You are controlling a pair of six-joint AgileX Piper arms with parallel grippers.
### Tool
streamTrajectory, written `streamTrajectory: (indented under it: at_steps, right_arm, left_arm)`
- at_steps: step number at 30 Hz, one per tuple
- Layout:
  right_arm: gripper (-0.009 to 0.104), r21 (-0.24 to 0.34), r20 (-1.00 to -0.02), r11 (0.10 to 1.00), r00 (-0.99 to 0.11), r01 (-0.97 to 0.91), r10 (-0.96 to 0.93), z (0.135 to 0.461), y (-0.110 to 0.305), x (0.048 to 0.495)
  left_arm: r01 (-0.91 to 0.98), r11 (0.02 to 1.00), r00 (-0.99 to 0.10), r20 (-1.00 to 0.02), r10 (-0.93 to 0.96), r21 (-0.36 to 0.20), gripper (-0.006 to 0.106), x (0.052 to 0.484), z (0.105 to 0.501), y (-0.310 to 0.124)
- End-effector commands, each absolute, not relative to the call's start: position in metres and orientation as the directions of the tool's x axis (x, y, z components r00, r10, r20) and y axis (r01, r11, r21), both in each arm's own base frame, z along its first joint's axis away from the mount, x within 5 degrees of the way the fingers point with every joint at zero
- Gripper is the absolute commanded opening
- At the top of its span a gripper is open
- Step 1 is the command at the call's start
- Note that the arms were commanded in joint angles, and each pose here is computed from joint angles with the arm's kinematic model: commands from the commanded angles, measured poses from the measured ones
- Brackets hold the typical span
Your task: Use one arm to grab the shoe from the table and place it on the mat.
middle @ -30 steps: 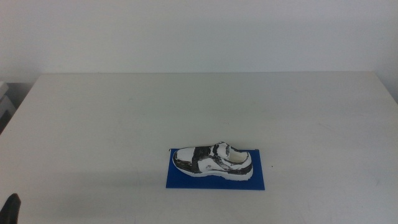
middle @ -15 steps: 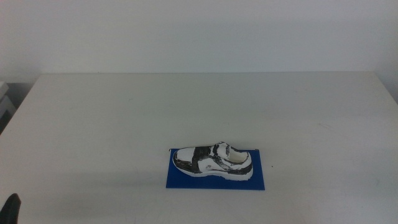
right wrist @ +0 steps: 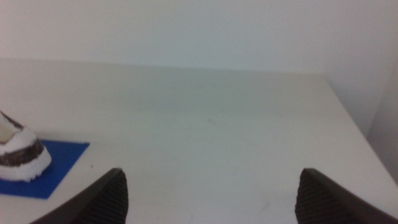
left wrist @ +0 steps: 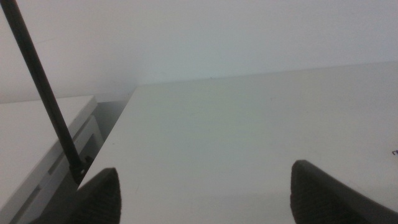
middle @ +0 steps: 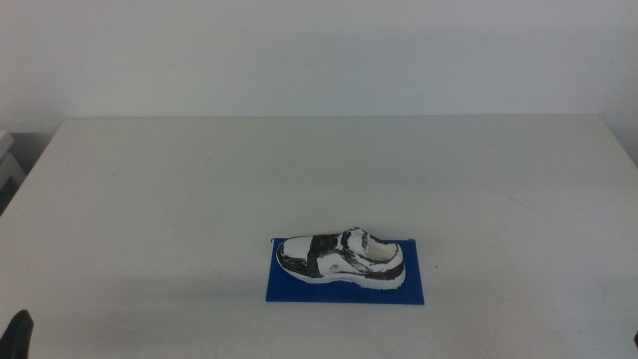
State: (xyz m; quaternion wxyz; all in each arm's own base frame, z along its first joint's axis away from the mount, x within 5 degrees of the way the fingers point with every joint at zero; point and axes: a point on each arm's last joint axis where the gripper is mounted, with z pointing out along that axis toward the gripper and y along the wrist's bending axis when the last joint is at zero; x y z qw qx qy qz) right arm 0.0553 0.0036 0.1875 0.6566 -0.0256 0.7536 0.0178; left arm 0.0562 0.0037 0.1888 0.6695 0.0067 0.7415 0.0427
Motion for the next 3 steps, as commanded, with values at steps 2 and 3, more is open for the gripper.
streamTrajectory:
  at_steps: [2,3]
  right_arm:
    - [0.085,-0.027,-0.999,0.998,-0.022,-0.053,-0.028,0.1993,0.0029,0.0541]
    - [0.085,-0.027,-0.999,0.998,-0.028,-0.053,-0.028,0.1974,0.0029,0.0543]
  left_arm:
    - [-0.039,0.998,-0.002,-0.998,0.059,0.059,0.093,0.0549,0.1963,0.0025]
    - [-0.039,0.998,-0.002,-0.998,0.059,0.059,0.093,0.0549,0.1963,0.0025]
